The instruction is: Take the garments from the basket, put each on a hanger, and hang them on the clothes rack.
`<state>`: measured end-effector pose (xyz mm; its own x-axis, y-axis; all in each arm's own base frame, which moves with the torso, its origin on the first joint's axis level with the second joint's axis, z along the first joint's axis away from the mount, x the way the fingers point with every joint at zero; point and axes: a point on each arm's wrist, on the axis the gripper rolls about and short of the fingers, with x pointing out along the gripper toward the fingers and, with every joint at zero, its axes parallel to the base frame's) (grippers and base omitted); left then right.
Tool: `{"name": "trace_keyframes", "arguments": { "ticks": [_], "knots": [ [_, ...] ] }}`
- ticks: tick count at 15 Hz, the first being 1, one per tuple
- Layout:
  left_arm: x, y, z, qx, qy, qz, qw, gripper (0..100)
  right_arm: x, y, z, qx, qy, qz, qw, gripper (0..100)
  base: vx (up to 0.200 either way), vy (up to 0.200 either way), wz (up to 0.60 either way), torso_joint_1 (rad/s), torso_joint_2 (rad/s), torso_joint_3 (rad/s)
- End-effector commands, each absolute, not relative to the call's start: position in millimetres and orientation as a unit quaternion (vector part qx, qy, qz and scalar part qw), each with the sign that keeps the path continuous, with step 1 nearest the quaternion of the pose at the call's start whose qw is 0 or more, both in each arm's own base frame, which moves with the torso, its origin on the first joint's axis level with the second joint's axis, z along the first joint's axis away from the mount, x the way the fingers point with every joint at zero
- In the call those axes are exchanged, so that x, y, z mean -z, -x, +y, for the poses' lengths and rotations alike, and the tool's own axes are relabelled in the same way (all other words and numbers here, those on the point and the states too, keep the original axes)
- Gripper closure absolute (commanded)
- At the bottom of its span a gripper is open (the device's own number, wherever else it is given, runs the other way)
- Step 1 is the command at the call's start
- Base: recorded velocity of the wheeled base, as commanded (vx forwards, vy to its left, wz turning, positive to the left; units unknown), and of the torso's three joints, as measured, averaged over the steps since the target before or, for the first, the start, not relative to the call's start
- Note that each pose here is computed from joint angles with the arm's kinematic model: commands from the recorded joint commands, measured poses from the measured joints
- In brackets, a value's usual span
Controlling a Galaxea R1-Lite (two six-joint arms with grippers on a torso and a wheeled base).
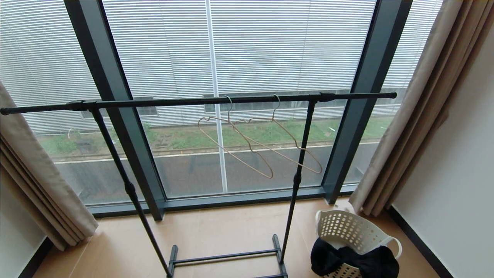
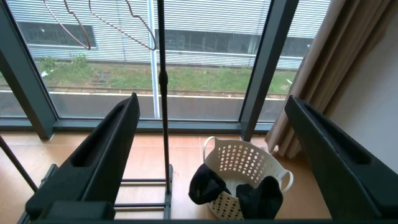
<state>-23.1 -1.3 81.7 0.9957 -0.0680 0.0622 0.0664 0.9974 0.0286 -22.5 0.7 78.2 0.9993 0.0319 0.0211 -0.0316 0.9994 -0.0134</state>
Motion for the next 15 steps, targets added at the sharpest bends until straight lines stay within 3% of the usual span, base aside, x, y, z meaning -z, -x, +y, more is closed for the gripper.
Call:
{"name": "trace_keyframes", "arguments": {
  "ticks": [1,15],
  "knots": [
    [-81.8,23.0,-1.3,0.034,-0.013,-0.031,0.999,0,-78.3,22.4,0.7,-0.016,0.006,-0.010,1.000,0,0.000,0.000,0.00,0.000,0.00,0.000],
    [-81.8,22.9,-1.3,0.035,-0.014,-0.030,0.999,0,-78.3,22.4,0.6,-0.013,-0.004,-0.010,1.000,0,0.000,0.000,0.00,0.000,0.00,0.000]
  ]
}}
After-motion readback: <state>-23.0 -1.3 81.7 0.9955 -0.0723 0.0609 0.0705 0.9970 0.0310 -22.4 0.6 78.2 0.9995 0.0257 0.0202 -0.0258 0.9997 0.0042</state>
